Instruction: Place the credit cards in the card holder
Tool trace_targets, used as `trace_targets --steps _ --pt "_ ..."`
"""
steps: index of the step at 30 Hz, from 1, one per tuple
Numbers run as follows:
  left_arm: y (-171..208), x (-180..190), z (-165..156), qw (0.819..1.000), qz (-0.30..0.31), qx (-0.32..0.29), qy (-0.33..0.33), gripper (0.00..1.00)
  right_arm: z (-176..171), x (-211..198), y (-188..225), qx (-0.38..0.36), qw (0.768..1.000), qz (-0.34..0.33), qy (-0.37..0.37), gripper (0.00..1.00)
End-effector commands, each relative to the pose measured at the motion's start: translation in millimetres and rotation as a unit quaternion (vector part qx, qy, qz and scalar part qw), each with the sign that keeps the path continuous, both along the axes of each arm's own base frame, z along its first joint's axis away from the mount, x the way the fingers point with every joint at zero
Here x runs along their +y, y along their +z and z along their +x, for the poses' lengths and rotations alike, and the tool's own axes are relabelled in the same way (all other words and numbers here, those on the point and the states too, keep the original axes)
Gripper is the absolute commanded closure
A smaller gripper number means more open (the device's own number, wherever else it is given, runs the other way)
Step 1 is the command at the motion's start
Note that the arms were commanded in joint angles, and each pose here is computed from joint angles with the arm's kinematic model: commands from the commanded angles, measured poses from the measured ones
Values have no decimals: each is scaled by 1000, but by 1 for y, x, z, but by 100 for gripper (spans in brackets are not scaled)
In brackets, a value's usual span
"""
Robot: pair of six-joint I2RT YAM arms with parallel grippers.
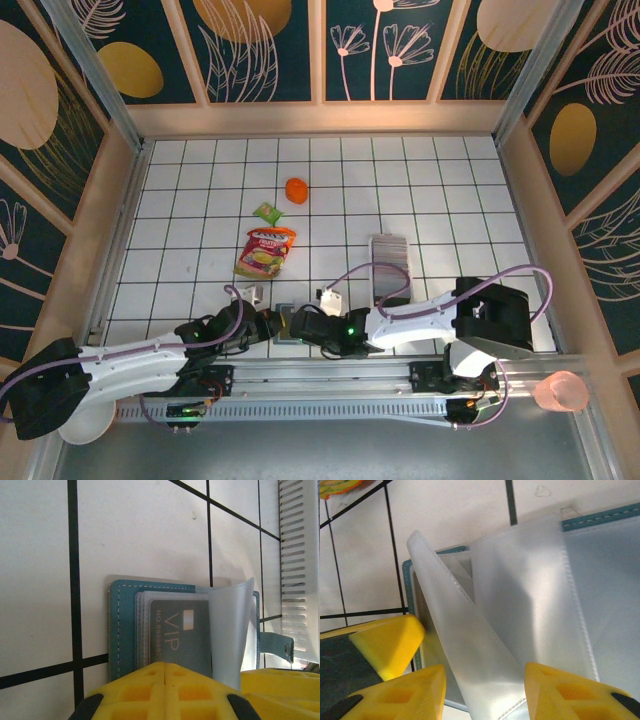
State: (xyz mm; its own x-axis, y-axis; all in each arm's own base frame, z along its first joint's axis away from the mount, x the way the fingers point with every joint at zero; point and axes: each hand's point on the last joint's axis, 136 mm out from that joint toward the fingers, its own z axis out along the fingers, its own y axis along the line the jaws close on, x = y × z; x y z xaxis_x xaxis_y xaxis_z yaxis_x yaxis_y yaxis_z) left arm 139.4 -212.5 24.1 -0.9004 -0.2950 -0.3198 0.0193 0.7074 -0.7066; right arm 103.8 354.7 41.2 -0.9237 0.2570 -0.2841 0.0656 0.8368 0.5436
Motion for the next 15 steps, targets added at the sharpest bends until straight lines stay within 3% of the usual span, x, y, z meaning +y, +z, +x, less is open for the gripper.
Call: trace_targets --steps 1,15 --pt "-12 9 -6 1000 18 19 5 100 7 8 7 -21 1000 20 0 55" --pt "3 12 4 999 17 -2 28 100 9 23 20 -36 997 73 10 55"
